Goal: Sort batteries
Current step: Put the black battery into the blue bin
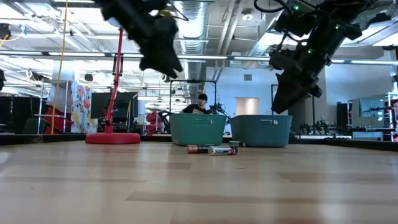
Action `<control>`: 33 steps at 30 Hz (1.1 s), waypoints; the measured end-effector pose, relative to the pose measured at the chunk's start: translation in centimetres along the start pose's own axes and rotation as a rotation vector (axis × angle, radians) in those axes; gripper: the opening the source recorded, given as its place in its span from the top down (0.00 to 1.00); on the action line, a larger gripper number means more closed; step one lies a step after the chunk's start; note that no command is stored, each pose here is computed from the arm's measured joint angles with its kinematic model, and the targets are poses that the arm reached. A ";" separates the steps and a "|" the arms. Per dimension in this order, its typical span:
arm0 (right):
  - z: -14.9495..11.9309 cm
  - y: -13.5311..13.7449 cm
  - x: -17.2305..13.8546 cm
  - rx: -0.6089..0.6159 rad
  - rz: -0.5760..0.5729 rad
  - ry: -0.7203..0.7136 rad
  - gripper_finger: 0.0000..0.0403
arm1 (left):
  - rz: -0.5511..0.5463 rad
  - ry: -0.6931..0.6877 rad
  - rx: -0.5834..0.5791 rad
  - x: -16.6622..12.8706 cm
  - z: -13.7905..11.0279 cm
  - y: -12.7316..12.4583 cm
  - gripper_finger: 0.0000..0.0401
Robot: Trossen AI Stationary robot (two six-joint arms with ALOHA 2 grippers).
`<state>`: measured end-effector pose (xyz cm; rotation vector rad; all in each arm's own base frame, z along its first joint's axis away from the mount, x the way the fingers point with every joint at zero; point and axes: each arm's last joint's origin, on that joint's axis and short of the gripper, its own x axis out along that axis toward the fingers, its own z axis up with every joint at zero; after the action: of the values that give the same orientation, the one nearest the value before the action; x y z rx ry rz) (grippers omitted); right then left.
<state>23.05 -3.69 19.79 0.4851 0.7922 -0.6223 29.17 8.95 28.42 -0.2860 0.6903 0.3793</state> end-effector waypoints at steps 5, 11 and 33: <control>-0.1 0.1 0.0 -0.040 0.003 0.001 0.71 | -0.076 -0.038 0.041 0.0 -4.7 -1.5 0.57; -0.1 0.1 0.0 -0.054 0.005 0.001 0.71 | -0.133 0.011 0.265 2.4 -9.4 -3.0 0.57; -1.6 2.3 -0.8 -0.095 0.079 0.018 0.71 | -0.263 -0.123 0.394 11.2 -12.6 -5.1 0.57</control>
<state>23.36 -0.82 19.81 0.4336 0.8124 -0.5057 32.19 2.36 12.37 0.0223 0.5829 0.0057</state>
